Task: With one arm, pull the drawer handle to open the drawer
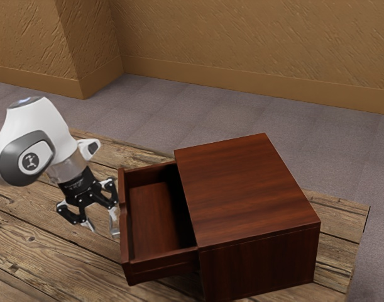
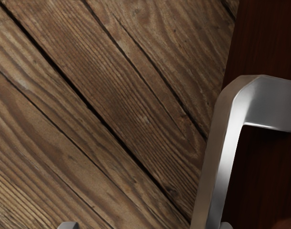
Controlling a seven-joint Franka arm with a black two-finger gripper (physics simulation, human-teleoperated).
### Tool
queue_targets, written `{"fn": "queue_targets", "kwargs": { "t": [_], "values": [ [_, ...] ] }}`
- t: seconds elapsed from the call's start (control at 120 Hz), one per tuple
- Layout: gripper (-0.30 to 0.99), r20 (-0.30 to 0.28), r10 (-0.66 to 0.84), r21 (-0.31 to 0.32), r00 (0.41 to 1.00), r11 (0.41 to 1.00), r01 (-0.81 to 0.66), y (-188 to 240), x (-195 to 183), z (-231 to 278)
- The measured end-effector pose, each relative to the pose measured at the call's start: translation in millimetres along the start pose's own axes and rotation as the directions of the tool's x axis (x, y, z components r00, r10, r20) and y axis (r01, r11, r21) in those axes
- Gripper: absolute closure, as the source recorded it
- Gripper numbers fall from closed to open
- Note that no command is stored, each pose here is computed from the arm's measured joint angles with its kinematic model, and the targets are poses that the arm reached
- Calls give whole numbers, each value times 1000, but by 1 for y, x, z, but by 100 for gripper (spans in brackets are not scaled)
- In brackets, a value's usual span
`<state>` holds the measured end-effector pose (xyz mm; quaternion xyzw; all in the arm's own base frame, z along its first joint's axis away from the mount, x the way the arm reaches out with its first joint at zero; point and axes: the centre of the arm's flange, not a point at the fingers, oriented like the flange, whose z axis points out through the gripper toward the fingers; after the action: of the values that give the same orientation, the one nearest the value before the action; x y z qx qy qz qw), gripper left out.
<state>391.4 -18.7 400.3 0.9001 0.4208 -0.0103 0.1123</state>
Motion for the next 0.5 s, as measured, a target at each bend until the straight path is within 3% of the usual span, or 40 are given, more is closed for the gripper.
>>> {"fn": "queue_targets", "kwargs": {
  "t": [0.5],
  "values": [
    [36, 18, -32, 29, 999, 999, 32, -12, -3, -7]
  ]
}}
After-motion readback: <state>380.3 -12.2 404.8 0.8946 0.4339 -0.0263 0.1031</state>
